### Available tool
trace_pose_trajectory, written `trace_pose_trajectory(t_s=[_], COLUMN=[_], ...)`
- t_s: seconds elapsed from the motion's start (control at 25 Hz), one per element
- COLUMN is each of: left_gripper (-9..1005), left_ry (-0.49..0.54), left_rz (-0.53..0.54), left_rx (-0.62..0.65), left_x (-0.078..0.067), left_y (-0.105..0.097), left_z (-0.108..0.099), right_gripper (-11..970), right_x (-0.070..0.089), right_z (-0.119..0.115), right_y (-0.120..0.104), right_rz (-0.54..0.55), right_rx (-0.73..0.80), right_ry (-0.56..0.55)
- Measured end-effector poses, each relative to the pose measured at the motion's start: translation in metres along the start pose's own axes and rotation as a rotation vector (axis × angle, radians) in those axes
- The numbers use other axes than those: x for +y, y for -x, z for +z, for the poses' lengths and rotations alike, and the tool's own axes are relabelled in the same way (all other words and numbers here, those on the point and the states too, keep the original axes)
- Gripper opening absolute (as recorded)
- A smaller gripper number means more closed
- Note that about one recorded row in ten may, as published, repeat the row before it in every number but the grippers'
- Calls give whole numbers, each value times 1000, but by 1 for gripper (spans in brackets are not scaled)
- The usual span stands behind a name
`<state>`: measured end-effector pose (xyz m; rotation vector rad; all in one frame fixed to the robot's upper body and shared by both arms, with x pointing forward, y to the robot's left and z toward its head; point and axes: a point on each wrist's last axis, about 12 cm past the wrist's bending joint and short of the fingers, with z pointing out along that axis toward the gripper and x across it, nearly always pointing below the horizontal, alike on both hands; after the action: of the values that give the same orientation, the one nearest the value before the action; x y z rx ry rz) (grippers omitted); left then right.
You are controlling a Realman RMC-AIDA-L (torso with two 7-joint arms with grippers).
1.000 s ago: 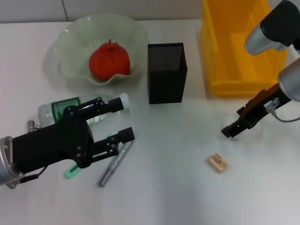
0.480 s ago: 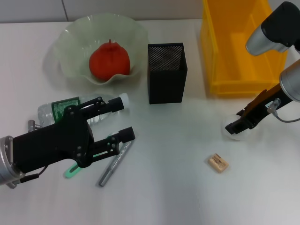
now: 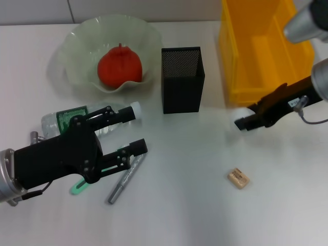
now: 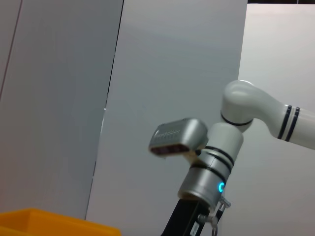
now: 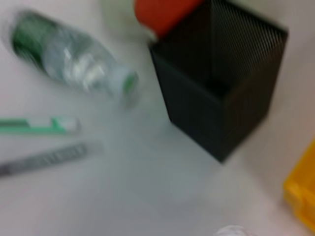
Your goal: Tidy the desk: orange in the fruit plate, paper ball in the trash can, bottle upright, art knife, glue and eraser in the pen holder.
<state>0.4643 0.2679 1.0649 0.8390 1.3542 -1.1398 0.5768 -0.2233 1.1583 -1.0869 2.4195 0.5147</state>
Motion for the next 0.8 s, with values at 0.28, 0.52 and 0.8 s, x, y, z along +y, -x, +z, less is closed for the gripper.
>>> trace_pose_trajectory(t_s=[0.28,0.52,0.8], left_gripper=[684,683,683], left_ry=[9,11,1], left_rz=[0,0,5], left_rx=[6,7,6], left_x=[1,1,4], left_y=[-1,-1,1], left_z=[0,0,3], right_gripper=[477,477,476], right_x=[-10,-22,-42], right_z=[-30,-31,-21], right_y=[-23,-51,-66], right_rz=[44,52,98], right_rx=[-463,-696,-781], right_ry=[103,29,-72])
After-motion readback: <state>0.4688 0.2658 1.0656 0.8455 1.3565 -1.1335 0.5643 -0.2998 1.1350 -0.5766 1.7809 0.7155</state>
